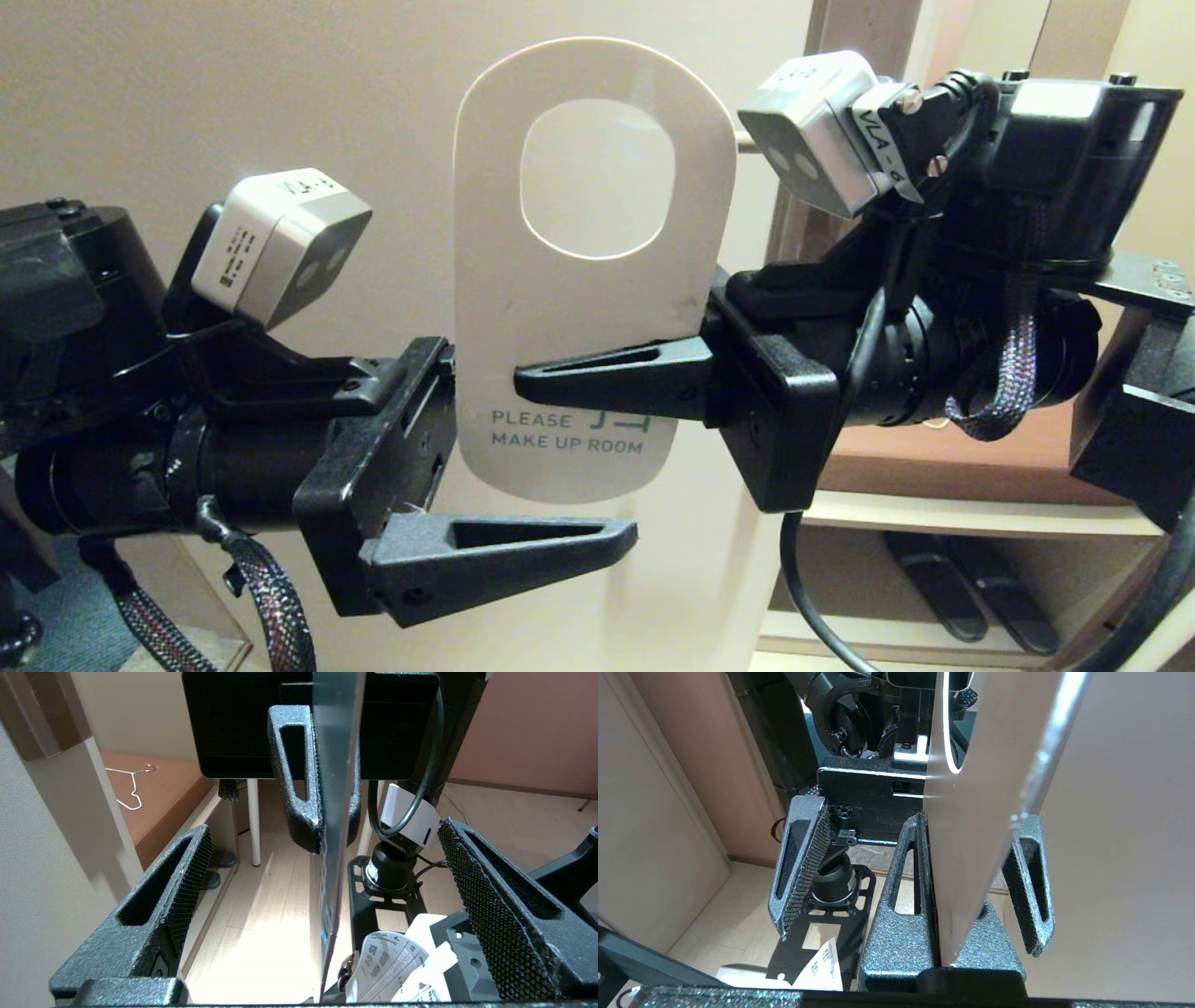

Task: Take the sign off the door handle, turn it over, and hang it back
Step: Hand it to the other hand

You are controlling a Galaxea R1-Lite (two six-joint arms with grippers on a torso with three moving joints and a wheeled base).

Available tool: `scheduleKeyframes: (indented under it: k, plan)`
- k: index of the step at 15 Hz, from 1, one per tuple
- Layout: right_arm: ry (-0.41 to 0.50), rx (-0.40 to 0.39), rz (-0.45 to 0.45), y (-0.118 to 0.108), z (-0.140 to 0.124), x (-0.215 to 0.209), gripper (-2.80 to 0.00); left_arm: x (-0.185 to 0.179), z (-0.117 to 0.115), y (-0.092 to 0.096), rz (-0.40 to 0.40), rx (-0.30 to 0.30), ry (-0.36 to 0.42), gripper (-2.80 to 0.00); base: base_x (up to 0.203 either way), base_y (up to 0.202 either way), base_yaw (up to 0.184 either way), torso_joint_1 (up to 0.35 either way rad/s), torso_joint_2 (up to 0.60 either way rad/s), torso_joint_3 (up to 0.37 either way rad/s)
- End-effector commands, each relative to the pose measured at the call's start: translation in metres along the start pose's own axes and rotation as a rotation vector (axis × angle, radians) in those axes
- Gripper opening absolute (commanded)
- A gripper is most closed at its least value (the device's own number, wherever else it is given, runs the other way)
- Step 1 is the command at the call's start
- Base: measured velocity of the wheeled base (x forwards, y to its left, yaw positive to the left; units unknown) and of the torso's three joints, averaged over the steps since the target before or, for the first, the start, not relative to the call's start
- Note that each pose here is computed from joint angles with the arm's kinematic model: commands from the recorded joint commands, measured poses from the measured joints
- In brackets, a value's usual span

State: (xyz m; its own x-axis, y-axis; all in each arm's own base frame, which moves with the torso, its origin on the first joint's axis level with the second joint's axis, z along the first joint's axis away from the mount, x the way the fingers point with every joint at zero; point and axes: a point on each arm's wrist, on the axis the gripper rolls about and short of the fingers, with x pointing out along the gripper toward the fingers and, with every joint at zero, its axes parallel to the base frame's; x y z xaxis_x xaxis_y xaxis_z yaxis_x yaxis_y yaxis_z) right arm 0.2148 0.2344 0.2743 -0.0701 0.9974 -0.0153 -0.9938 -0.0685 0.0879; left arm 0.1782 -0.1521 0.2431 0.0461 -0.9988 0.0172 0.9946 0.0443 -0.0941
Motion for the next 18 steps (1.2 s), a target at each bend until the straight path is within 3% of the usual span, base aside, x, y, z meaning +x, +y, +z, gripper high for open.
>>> scheduleKeyframes:
  k: [1, 3, 4, 18]
  plan:
    - [0.000, 0.000, 0.006, 0.0001, -0.0002, 0.0000, -2.80, -0.0003, 0.0001, 0.0000, -0.004, 0.005, -0.002, 0.00, 0.000, 0.000, 0.000, 0.000, 0.00, 0.000]
    - [0.001, 0.001, 0.006, 0.0001, -0.0008, 0.0001, -2.80, 0.0000, -0.0002, 0.0003, -0.003, 0.003, -0.001, 0.00, 0.000, 0.000, 0.000, 0.000, 0.00, 0.000]
    - [0.001, 0.001, 0.006, 0.0001, -0.0008, 0.0001, -2.80, 0.0002, -0.0006, 0.0006, -0.003, 0.002, 0.000, -2.80, 0.000, 0.000, 0.000, 0.000, 0.00, 0.000]
    - [0.005, 0.003, 0.006, -0.0011, -0.0029, 0.0015, -2.80, -0.0012, 0.0009, -0.0017, -0.008, -0.003, -0.001, -2.80, 0.000, 0.000, 0.000, 0.000, 0.00, 0.000]
